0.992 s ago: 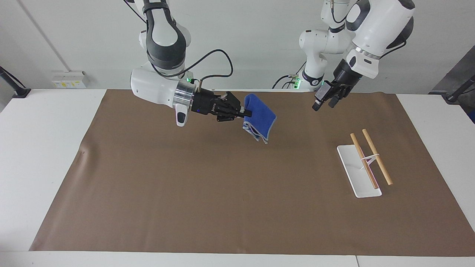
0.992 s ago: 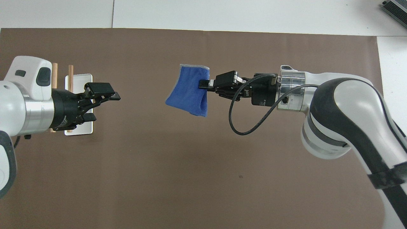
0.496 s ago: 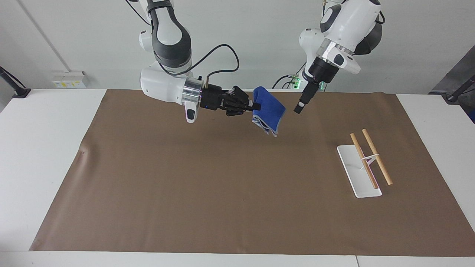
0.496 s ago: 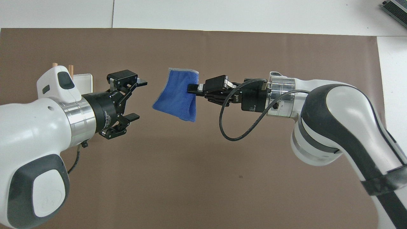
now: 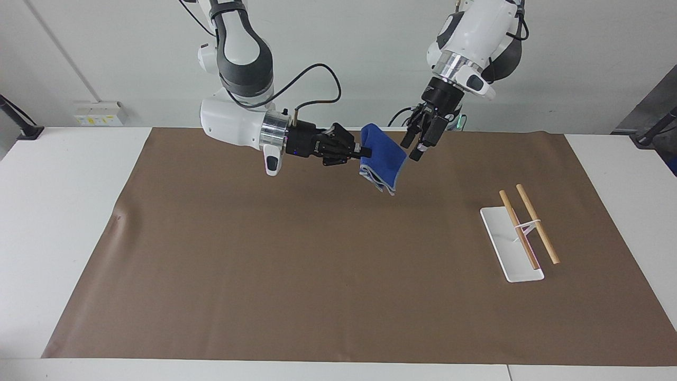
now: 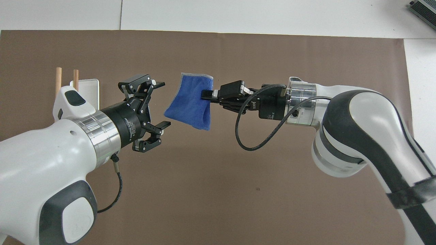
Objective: Right arm passes towel to left arm to hang
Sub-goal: 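Hold the towel out while the left gripper opens and approaches it, then close the left gripper on the towel while the right gripper releases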
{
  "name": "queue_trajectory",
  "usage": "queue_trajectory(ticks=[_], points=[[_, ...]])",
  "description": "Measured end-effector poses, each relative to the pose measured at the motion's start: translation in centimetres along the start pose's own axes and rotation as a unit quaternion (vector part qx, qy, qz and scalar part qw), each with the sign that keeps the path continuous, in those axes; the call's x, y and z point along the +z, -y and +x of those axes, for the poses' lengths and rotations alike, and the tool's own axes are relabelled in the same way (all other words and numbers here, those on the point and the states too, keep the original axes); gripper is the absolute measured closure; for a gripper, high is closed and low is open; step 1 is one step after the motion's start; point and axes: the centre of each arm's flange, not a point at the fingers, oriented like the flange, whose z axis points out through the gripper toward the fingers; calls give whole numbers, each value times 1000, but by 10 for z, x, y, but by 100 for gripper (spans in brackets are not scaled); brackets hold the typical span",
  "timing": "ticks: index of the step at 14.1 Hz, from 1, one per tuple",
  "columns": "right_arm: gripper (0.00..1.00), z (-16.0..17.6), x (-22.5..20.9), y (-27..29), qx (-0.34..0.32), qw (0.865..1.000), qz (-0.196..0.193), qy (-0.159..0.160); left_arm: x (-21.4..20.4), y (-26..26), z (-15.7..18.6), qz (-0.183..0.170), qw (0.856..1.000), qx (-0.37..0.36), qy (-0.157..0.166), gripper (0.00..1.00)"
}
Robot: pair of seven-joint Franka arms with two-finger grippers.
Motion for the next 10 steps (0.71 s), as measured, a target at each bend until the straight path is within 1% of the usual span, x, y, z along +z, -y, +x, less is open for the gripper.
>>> queue_trajectory(ticks=[3,4,5,6,7,8,10], points=[[92,0,0,0,0,1000,0,0,15,13,-9,2,1000,-14,4,0],[92,0,0,-1,1,1000,0,-1,20,15,-8,2,1000,-21,3,1],[92,0,0,-2,2,1000,-1,-1,21,14,-5,-3,999,-34,2,4],[92,0,0,-4,3,1000,-2,-1,21,11,-2,-9,999,-47,2,15],[92,0,-1,-5,4,1000,-3,-1,20,9,1,-15,998,-55,2,30],[92,0,-1,-6,5,1000,-3,-1,20,7,3,-19,998,-61,2,41],[92,0,-1,-7,6,1000,-4,-1,19,6,4,-25,998,-65,3,66]])
